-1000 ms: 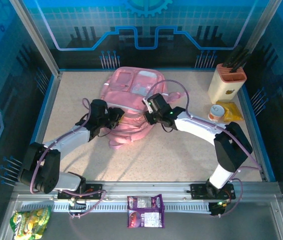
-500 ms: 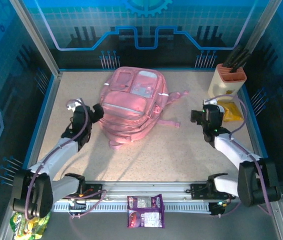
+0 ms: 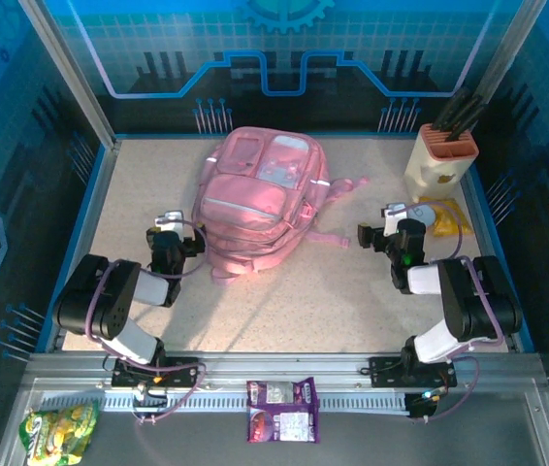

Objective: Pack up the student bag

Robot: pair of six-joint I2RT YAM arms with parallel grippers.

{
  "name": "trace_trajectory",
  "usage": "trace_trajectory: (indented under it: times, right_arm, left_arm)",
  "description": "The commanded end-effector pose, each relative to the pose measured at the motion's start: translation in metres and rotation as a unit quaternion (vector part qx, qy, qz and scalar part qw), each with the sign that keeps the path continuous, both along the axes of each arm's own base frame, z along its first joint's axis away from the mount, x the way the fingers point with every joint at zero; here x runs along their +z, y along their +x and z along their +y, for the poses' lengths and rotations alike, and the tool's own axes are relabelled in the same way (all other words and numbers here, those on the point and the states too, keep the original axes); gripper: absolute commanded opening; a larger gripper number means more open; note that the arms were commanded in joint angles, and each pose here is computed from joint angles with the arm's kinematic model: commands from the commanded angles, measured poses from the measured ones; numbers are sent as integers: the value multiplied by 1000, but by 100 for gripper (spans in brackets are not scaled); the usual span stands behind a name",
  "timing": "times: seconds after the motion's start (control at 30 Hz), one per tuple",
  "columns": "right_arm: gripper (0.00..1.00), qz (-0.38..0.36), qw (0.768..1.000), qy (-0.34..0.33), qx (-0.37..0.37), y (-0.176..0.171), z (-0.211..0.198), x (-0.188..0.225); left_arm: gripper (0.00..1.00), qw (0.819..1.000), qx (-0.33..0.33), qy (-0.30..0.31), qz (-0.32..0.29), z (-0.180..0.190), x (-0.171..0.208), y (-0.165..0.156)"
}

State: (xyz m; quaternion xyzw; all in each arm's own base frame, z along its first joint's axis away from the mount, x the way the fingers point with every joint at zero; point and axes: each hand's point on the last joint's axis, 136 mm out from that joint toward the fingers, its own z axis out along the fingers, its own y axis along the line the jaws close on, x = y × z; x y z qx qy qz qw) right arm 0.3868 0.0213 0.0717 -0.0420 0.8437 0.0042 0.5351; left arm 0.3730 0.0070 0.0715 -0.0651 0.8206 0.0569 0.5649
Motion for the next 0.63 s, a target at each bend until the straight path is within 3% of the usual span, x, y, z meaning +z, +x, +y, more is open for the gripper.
trace_trajectory:
  times: [0.0,0.43,0.6]
  right_arm:
    - [100,-54,998,-13,15,12,8,26]
    - [100,-57,998,-14,26,13,12,27]
    - [100,-53,998,-5,28,13,10,26]
  left_arm:
    - [99,999,7,-32,-37,12,26,21]
    - [99,999,-8,-35,-34,8,25,22]
    - [99,997,-58,-36,-25,-8,24,25]
